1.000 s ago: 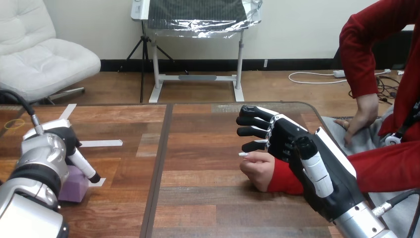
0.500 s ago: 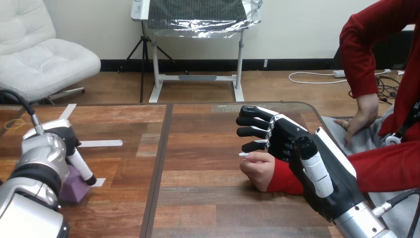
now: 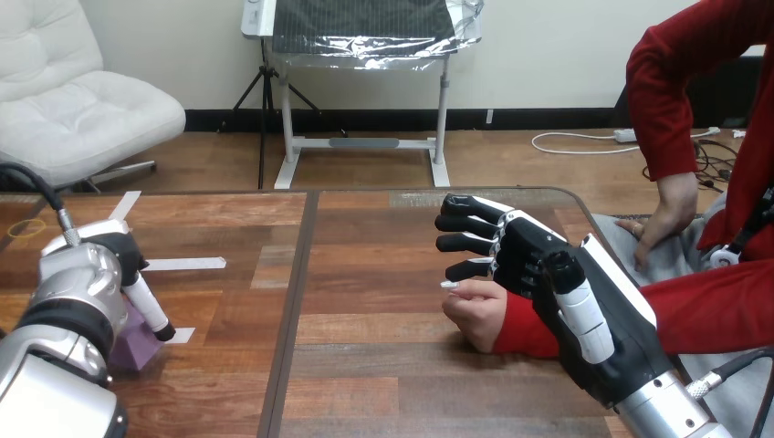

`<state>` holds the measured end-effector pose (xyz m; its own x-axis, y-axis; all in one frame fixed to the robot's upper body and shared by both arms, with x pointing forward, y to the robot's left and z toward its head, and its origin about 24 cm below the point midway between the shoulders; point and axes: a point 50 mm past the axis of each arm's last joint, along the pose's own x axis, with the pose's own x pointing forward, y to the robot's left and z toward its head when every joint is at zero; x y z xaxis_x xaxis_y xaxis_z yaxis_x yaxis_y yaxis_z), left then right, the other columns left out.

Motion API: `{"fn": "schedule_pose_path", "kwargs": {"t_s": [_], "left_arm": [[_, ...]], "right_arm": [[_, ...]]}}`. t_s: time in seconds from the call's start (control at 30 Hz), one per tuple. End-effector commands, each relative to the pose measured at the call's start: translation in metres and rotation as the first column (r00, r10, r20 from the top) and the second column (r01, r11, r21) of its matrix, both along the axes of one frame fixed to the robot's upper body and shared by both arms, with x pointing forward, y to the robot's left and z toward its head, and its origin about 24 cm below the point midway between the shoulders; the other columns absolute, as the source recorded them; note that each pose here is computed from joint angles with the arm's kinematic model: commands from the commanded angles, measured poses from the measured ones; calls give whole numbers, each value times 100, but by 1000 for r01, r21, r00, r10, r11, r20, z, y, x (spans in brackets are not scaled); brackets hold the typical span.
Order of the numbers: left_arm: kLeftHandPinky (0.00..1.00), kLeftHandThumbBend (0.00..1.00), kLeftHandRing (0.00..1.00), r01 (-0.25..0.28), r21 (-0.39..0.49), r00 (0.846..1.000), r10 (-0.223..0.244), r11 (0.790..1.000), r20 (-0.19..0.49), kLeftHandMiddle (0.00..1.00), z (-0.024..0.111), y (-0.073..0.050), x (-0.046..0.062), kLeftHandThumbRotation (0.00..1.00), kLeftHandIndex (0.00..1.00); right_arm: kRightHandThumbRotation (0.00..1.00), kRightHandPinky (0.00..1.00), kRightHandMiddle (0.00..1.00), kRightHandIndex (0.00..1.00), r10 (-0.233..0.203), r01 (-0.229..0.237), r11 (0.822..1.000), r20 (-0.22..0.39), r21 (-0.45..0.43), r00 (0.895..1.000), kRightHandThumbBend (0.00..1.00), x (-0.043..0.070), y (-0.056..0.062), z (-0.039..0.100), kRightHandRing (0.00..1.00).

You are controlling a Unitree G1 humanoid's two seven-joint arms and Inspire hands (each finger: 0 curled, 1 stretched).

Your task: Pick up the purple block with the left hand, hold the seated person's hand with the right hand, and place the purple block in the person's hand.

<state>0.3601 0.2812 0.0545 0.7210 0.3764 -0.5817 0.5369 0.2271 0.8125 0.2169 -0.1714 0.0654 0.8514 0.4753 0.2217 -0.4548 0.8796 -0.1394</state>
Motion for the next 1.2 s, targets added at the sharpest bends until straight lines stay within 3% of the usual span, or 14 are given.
{"fn": "schedule_pose_path", "kwargs": {"t_s": [0.0,0.5,1.17], "left_arm": [[58,83,82,27,20,994,-29,999,108,87,33,-5,18,14,87],[52,76,80,9,-11,990,-7,1000,141,88,36,-6,20,30,87],[52,75,82,-2,10,992,1,1000,125,91,38,-5,20,35,89]], "right_arm": [[100,70,83,83,8,-9,1000,115,7,993,91,5,3,22,80],[100,69,83,83,12,-13,1000,112,8,994,91,5,3,22,80],[100,69,82,83,5,-6,1000,116,7,993,90,6,2,23,80]]}}
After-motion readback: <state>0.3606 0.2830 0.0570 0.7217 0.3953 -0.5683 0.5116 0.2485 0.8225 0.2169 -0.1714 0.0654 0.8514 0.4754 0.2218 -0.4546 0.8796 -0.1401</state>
